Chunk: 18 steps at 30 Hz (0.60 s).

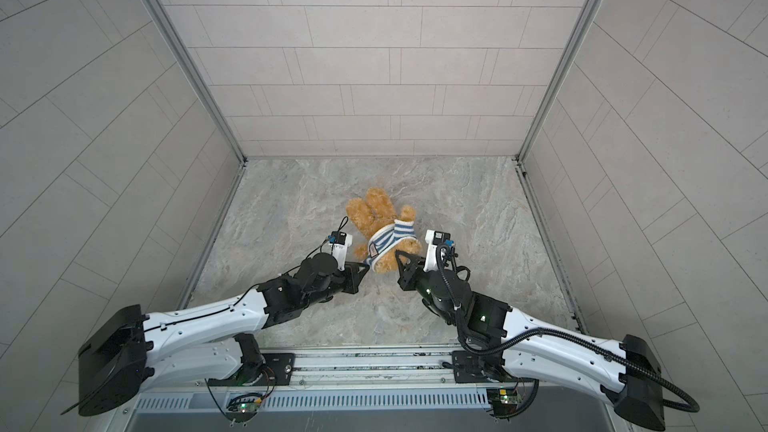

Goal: Dress the teddy bear

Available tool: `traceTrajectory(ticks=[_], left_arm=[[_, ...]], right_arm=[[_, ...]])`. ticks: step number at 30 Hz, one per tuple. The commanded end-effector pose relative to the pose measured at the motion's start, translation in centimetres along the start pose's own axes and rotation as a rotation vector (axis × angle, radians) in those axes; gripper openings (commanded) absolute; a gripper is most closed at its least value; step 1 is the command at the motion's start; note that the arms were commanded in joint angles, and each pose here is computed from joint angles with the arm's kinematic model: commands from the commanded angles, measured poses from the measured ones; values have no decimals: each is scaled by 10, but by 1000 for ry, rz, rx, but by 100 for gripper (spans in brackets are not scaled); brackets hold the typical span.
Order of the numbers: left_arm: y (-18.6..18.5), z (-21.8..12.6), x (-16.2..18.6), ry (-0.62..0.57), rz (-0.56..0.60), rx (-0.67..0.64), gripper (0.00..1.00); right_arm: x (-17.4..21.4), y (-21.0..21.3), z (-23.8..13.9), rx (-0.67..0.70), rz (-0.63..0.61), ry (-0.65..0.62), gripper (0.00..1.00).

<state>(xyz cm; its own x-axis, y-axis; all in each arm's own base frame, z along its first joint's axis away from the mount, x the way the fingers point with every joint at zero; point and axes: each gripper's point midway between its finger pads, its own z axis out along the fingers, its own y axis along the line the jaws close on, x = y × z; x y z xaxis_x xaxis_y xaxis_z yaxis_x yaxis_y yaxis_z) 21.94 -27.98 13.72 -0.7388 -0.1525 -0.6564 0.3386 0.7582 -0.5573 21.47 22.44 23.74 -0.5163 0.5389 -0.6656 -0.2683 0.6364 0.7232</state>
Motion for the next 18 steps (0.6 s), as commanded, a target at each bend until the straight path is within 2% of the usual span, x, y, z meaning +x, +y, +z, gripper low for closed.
traceTrajectory(ticks=[1,5,8,12,16,18], left_arm=[[47,0,13,20,28,-176,0],[45,-1,13,27,39,-161,0],[31,-4,14,37,50,-87,0],[-1,-16,15,46,64,96,23],[-22,-32,18,101,114,193,34],[-29,-43,16,108,128,225,40]], right_arm=[[-34,33,-11,-96,45,-60,0],[-36,32,-10,-82,4,-32,0],[-30,26,-4,-60,-51,13,0],[-12,13,9,-30,-161,96,0],[-1,13,21,-56,-261,162,0],[3,14,23,-76,-350,192,0]])
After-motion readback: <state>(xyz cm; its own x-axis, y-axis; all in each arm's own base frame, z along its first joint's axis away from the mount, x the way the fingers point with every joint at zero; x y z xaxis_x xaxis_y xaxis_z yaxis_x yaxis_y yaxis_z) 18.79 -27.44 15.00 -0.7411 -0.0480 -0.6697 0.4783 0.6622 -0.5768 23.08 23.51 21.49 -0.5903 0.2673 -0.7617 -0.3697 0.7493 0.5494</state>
